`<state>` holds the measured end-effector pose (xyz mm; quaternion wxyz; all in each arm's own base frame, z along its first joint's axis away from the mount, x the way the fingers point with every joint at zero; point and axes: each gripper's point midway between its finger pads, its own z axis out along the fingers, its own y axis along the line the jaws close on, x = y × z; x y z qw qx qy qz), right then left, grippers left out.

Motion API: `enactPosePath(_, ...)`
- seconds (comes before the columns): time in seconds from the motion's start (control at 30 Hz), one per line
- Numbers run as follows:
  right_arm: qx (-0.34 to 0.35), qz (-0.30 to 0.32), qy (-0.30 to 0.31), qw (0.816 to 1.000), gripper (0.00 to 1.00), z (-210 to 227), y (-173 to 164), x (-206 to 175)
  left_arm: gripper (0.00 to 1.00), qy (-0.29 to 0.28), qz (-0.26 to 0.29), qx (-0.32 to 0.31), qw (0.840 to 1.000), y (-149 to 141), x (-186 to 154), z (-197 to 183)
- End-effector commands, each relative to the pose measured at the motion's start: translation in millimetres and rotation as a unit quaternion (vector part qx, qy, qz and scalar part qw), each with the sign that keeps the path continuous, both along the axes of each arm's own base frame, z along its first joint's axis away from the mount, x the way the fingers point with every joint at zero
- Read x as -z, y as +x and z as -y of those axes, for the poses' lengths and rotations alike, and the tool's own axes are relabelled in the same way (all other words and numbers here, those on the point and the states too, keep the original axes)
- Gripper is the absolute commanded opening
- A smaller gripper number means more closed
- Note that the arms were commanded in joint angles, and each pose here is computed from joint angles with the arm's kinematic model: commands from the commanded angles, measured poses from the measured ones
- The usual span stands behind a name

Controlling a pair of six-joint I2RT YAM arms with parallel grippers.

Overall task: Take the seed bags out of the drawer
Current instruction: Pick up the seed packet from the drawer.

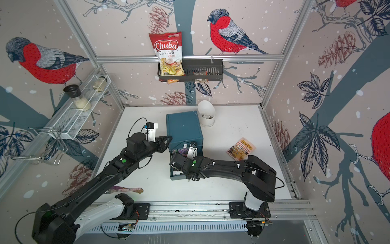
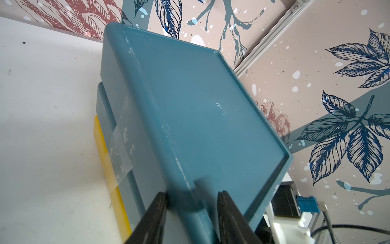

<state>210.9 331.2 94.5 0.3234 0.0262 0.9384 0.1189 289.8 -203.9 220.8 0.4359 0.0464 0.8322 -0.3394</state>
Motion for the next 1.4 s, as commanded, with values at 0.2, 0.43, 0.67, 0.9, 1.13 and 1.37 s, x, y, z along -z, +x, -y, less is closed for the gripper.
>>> enactPosePath(0.2,-0.065,-0.032,0.092,0.993,0.43,-45,-6,-7,0.42,0.048,-0.115,0.04,0.991,-33,59,-2)
enactPosePath(0.43,-0.064,-0.029,0.099,0.993,0.07,-46,0,-17,0.42,0.048,-0.116,0.038,0.991,-35,62,-4)
enactPosePath(0.67,-0.057,-0.026,0.103,0.993,0.0,-38,-1,-36,0.41,0.054,-0.117,0.032,0.991,-37,67,-8)
enactPosePath(0.9,-0.05,-0.04,0.122,0.99,0.0,-34,-8,-58,0.4,0.057,-0.116,0.023,0.991,-36,67,-11)
enactPosePath(1.13,-0.035,-0.061,0.127,0.989,0.0,-25,-15,-70,0.41,0.063,-0.115,0.02,0.991,-36,68,-13)
enactPosePath(1.37,-0.033,-0.051,0.143,0.988,0.0,-8,-26,-97,0.41,0.063,-0.112,0.017,0.992,-36,67,-14)
